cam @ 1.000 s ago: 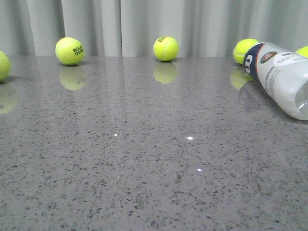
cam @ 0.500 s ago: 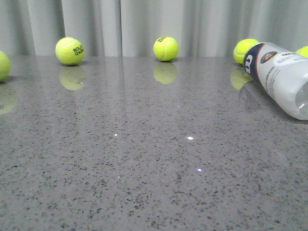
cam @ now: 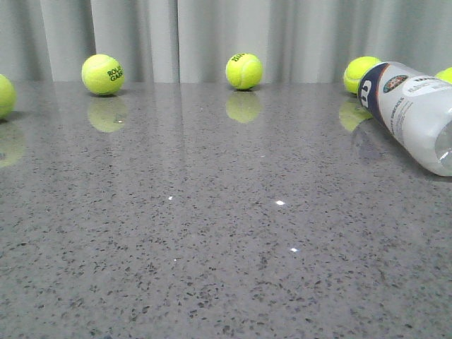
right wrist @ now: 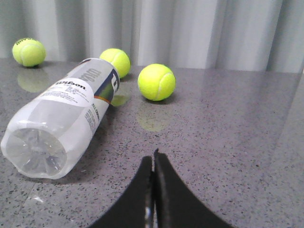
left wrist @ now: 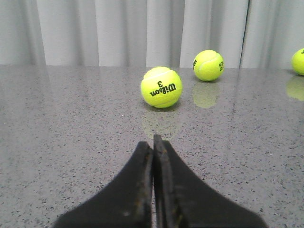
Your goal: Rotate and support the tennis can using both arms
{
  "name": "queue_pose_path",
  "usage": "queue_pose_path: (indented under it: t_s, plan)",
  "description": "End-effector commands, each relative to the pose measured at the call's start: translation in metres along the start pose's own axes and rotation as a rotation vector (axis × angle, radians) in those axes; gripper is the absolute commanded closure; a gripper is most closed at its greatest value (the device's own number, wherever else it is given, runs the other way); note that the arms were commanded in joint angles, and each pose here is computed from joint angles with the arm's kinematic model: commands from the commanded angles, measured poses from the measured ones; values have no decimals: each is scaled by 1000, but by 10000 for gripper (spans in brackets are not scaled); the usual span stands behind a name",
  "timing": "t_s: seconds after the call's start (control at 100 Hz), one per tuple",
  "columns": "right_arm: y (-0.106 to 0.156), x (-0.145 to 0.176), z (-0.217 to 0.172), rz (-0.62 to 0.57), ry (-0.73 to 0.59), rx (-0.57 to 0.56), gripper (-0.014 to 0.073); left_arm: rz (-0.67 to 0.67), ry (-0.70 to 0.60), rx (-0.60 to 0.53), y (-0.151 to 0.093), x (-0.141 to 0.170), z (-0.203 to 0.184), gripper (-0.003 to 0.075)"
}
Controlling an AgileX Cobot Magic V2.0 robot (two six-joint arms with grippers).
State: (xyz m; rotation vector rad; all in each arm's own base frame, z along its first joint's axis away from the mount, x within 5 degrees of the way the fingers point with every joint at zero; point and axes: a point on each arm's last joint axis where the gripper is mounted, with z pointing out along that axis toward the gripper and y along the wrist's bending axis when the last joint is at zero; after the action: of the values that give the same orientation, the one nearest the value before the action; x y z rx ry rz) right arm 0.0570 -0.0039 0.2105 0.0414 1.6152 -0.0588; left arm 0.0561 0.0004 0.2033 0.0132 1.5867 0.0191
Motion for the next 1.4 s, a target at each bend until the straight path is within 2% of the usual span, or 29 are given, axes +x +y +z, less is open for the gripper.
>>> queue_pose_path:
  t_s: [0.0,0.13,0.29,0.38,0.43,0.48,0.6,0.67,0.77,0.95,1.17,1.39]
  plan:
    - [0,-28,2,-29,-33,2,655,-17,-67,11,-1,6,-1,739]
    - [-1,-50,10,-20,60,4,655,-17,-67,11,-1,6,-1,739]
    - [-2,-75,25,-18,245,10,648,-17,-67,11,-1,6,-1,739]
    - [-2,-91,36,-16,327,12,594,-17,-67,11,-1,6,-1,739]
    - [-3,-99,43,-14,372,13,523,-17,-67,11,-1,6,-1,739]
    - [-3,-111,49,-9,396,11,416,-17,-67,11,-1,6,-1,739]
    - [-2,-133,64,9,451,6,57,-17,-67,11,-1,6,-1,739]
    - [-2,-144,74,13,473,4,-76,-17,-67,11,-1,6,-1,739]
    - [0,-156,88,38,522,-11,-39,-17,-67,11,-1,6,-1,739]
    - [8,-169,120,141,645,-70,-39,-17,-67,11,-1,6,-1,739]
    - [19,-164,168,239,860,-150,-39,-17,-67,11,-1,6,-1,739]
    - [31,-155,213,316,959,-250,-39,-17,-67,11,-1,6,-1,739]
